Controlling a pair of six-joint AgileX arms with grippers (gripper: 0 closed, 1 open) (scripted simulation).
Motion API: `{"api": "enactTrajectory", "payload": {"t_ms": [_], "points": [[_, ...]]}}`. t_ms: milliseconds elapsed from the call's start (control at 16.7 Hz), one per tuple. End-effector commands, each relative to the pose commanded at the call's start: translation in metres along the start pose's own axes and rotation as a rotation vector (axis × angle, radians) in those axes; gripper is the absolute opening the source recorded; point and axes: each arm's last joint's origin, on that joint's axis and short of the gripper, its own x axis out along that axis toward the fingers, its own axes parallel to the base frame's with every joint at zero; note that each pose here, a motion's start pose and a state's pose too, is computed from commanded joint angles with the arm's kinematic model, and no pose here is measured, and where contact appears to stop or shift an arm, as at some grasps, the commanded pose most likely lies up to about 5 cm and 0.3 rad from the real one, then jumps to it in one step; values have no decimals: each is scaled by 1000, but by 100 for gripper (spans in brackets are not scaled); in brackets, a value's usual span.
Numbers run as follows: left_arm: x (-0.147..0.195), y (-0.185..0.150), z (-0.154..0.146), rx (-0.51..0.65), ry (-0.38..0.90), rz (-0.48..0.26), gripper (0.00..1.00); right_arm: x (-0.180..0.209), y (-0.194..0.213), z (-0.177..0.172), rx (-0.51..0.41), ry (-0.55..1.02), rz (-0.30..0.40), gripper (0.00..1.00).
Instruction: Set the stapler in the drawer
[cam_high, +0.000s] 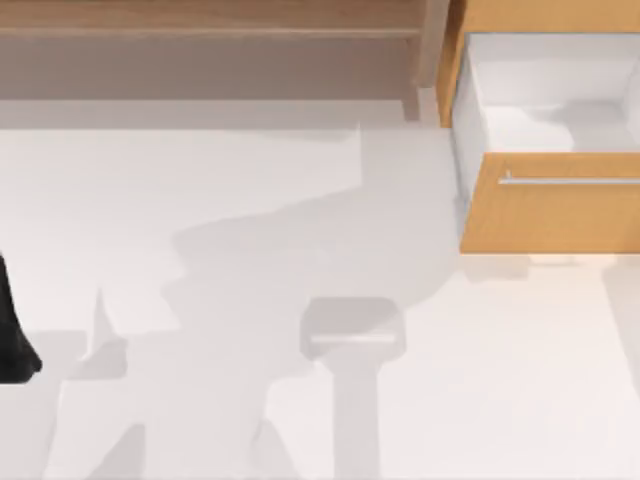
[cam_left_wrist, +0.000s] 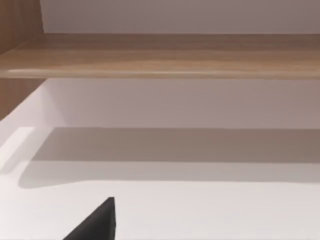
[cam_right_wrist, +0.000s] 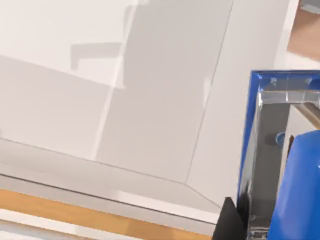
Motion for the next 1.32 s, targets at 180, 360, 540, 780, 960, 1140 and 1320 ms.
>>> {"api": "enactTrajectory", "payload": {"t_ms": [180, 360, 540, 780, 960, 1140, 1320], "points": [[0, 0, 0, 0, 0, 0, 100, 29, 16, 47, 40, 27, 45, 0], [0, 0, 0, 0, 0, 0, 100, 77, 36, 70, 118, 129, 94, 0], [0, 0, 0, 0, 0, 0, 100, 127, 51, 70, 213, 282, 119, 0], [0, 0, 0, 0, 0, 0, 100, 156, 55, 62, 301, 400, 119, 0], [0, 0, 0, 0, 0, 0, 100, 156, 55, 62, 302, 401, 119, 0], [0, 0, 0, 0, 0, 0, 100, 158, 55, 61, 304, 398, 119, 0], [0, 0, 0, 0, 0, 0, 100, 165, 57, 59, 303, 401, 120, 0]]}}
